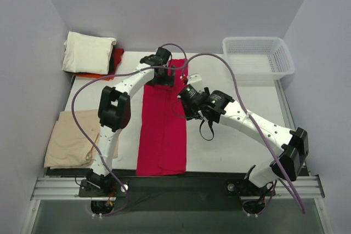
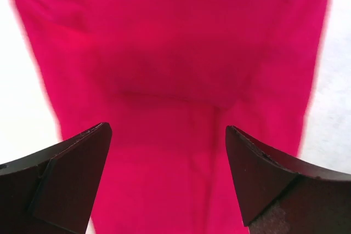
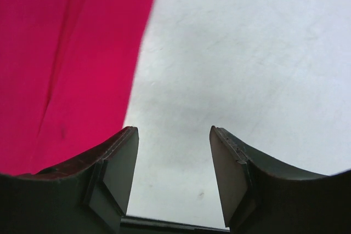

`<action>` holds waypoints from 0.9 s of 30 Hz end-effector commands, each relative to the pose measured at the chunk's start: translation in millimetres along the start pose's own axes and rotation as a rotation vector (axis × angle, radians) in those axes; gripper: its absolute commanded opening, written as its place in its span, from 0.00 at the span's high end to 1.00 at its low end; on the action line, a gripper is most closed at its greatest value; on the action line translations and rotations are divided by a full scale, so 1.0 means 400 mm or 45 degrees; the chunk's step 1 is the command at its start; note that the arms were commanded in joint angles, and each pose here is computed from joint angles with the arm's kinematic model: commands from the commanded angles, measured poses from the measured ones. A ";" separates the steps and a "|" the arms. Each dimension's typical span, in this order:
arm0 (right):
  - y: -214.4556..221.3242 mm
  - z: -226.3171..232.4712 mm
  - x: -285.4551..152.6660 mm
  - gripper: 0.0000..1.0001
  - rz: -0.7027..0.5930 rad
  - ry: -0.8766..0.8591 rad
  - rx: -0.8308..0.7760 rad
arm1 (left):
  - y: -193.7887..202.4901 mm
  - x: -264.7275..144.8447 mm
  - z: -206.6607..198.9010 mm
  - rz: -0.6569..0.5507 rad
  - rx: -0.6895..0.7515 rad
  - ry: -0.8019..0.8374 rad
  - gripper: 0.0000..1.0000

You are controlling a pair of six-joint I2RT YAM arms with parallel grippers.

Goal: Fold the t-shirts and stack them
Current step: Rotate the tshirt 90 degrees

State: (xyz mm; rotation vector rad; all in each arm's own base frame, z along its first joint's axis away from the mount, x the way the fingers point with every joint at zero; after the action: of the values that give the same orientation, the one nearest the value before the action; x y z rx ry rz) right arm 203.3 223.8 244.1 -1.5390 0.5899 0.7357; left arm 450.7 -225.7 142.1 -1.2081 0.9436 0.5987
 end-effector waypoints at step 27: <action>0.002 -0.149 0.068 0.44 0.094 0.184 0.340 | 0.061 0.153 -0.113 0.251 -0.175 -0.139 0.03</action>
State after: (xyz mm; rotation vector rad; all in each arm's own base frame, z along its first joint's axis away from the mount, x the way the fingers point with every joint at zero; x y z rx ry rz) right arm 226.1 171.6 220.1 -1.3549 0.8162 0.5954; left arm 444.4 -274.4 97.0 -1.2109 0.9265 0.8229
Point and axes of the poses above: each gripper's point midway between its finger pads, its own x axis out along the fingers, its own z axis along the line the jaws close on, y = z × x, the point moved 8 cm from there along -x, back along the fingers, and after that the axes turned 14 degrees about x, right-handed, at the moved point
